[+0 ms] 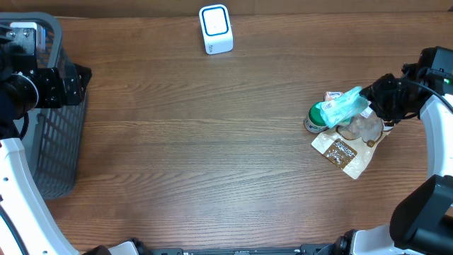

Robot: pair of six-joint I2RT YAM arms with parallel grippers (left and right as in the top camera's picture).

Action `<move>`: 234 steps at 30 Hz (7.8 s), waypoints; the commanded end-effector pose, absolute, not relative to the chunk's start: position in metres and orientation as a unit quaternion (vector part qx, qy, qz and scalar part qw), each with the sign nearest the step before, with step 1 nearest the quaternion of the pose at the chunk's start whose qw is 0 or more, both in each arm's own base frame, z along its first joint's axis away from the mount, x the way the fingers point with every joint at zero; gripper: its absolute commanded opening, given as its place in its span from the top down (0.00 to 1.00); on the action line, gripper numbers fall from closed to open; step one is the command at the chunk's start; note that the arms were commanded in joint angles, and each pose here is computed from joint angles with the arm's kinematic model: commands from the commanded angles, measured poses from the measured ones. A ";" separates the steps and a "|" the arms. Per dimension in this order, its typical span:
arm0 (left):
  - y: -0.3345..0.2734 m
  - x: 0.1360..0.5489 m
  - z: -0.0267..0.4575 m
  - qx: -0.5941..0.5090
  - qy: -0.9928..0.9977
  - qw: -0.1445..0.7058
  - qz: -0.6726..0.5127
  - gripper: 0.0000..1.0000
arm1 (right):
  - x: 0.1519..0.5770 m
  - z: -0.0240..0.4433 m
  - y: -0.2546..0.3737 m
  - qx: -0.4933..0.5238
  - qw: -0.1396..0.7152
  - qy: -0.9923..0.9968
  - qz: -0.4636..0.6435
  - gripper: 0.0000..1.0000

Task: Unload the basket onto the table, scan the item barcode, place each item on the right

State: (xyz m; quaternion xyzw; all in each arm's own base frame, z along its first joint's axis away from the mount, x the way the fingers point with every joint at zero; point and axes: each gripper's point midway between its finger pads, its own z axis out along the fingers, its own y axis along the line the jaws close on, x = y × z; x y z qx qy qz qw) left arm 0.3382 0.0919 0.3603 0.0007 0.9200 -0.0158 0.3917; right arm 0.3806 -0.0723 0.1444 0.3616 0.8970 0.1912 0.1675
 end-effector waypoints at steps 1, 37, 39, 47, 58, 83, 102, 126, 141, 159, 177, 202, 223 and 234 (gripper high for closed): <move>0.088 0.340 0.360 0.014 0.919 0.393 -0.018 0.00 | 0.386 0.153 -0.060 0.346 0.173 0.892 0.234 0.36; 0.088 0.340 0.360 0.014 0.919 0.393 -0.018 0.01 | 0.176 0.342 0.062 0.069 0.355 0.901 0.241 0.00; 0.088 0.340 0.360 0.014 0.919 0.393 -0.018 0.00 | 0.163 0.332 0.063 0.077 0.327 0.911 0.240 0.00; 0.088 0.340 0.360 0.014 0.919 0.393 -0.018 0.01 | 0.152 0.314 0.050 0.089 0.297 0.932 0.189 0.00; 0.088 0.340 0.360 0.014 0.919 0.393 -0.018 0.00 | 0.193 0.348 0.043 0.057 0.443 0.879 0.168 0.00; 0.088 0.340 0.360 0.014 0.919 0.393 -0.018 0.01 | 0.233 0.221 0.026 0.049 0.689 0.709 0.141 0.00; 0.088 0.340 0.360 0.014 0.919 0.393 -0.018 0.00 | 0.240 0.167 0.029 0.047 0.662 0.734 0.144 0.00; 0.088 0.340 0.360 0.014 0.919 0.393 -0.018 0.01 | 0.237 0.169 0.047 -0.101 0.676 0.726 0.081 0.00; 0.088 0.340 0.360 0.014 0.919 0.393 -0.018 0.00 | 0.237 0.169 0.047 -0.101 0.676 0.726 0.080 0.00; 0.089 0.339 0.360 0.013 0.920 0.392 -0.016 0.01 | 0.237 0.169 0.047 -0.101 0.676 0.725 0.080 0.00; 0.034 0.277 0.347 0.061 0.916 0.396 -0.017 0.01 | 0.237 0.169 0.047 -0.101 0.676 0.726 0.081 0.00; 0.005 0.248 0.266 0.135 0.813 0.564 0.053 0.00 | 0.237 0.169 0.047 -0.101 0.676 0.726 0.080 0.00; -0.020 0.252 0.199 0.179 0.681 0.707 0.069 0.00 | 0.237 0.169 0.047 -0.101 0.676 0.726 0.080 0.00; -0.026 0.245 0.182 0.188 0.672 0.713 0.064 0.01 | 0.237 0.169 0.047 -0.101 0.676 0.726 0.080 0.00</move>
